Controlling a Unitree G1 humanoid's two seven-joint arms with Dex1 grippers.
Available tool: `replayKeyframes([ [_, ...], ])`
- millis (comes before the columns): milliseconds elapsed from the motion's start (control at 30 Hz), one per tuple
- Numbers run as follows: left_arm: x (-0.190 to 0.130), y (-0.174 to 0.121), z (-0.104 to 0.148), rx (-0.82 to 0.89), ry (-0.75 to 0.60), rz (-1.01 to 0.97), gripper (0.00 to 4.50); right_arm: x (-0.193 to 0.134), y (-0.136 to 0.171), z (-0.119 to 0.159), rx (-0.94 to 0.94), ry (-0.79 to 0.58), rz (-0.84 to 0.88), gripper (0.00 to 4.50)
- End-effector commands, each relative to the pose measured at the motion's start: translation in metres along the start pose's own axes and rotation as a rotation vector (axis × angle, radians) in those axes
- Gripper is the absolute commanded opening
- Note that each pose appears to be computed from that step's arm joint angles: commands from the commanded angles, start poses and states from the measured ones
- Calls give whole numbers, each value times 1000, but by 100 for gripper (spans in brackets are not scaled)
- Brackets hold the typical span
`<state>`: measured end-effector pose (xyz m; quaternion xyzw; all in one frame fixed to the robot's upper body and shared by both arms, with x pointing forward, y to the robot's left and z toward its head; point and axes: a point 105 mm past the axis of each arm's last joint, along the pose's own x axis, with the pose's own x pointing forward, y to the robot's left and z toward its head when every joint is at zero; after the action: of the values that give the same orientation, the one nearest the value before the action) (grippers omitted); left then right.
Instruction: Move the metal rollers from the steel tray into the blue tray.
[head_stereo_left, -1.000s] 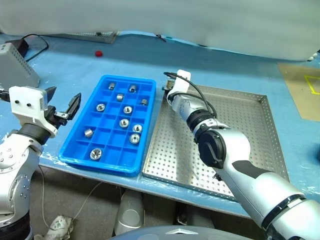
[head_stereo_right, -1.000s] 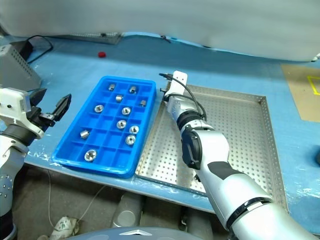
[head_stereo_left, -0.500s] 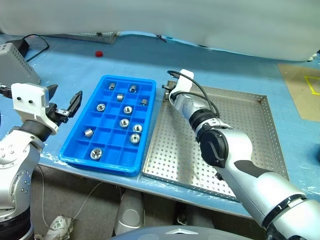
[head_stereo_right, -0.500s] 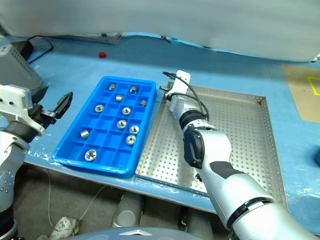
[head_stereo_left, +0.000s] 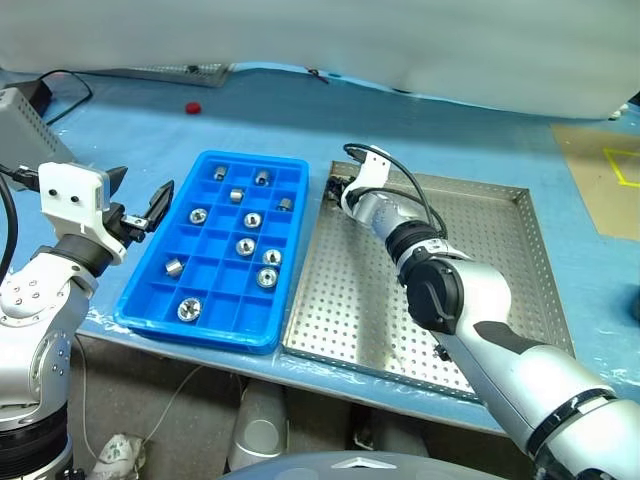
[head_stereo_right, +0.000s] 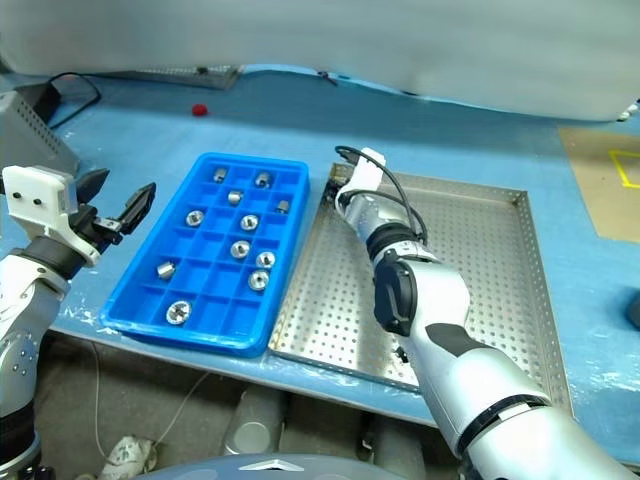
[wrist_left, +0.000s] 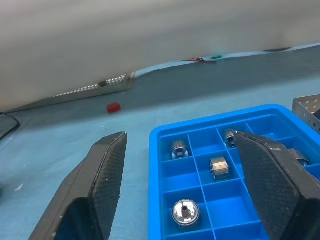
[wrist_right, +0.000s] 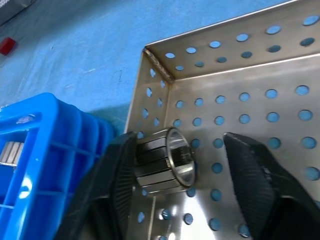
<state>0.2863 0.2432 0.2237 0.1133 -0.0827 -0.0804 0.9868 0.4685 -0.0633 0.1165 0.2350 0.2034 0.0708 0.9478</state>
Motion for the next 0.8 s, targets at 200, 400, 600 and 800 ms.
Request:
replayKeyframes([
  [200,-4,-2,6,17,-38,8,362,0,15,-25,-94,90,98,301],
  [400,-5,-2,5,11,-41,13,362,1,1,-33,-316,109,42,301],
  [600,-5,-1,6,-3,-50,20,362,1,-3,-33,-430,110,25,301],
  [800,-3,-1,6,-3,-53,14,362,1,1,-25,-399,76,62,170],
])
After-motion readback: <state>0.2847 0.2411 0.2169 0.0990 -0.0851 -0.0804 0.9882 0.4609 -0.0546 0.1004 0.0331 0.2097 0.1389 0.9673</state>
